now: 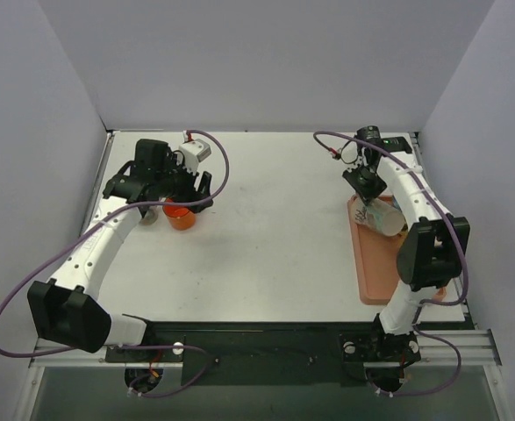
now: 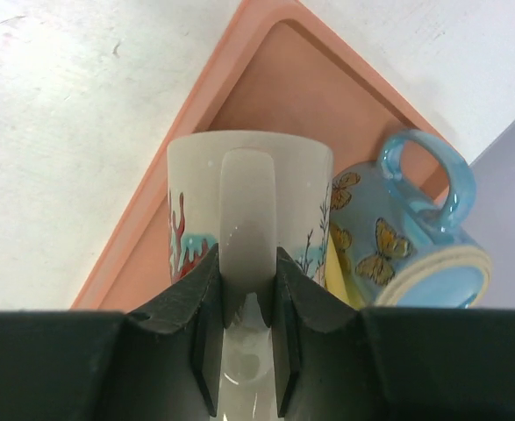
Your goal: Turn the mug right side up
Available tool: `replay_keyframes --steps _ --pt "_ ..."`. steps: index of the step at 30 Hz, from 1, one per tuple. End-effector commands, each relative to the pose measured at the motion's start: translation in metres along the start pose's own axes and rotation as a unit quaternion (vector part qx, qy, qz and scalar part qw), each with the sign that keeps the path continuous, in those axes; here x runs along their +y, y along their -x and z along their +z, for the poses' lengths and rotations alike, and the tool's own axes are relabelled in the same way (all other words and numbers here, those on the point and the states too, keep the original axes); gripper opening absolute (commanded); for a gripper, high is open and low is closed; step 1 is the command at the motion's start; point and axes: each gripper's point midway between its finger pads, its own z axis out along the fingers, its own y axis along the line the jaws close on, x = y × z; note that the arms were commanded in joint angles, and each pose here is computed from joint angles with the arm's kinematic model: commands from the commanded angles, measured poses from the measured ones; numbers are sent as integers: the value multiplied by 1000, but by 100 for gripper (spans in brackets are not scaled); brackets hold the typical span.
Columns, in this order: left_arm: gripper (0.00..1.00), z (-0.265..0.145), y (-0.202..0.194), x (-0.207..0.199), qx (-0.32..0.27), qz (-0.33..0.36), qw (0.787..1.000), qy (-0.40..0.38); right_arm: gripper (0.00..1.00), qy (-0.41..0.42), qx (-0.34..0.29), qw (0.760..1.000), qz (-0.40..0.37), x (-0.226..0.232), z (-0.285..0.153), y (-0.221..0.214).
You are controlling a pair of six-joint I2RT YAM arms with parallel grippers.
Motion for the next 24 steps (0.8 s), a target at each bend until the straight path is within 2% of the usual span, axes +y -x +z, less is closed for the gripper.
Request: replay_keyframes --steps 1,7,10,13,18,24 --pt "77 -16 21 -10 -39 21 999 -13 0 -9 -43 999 12 2 -21 -8" --pt "77 -19 22 -13 -41 22 999 -21 0 -33 -84 995 43 -3 -33 -12" --pt "77 -19 22 -18 -43 26 998 -36 0 -27 -165 985 50 1 -49 6" --pt "79 -22 22 -43 -56 41 992 -108 0 -24 -240 968 67 9 -73 16" --pt "84 -29 31 -70 -86 47 978 -183 0 -16 -313 947 73 22 -103 32" --pt "87 -40 51 -106 -123 48 955 -264 0 33 -409 912 22 86 -152 71"
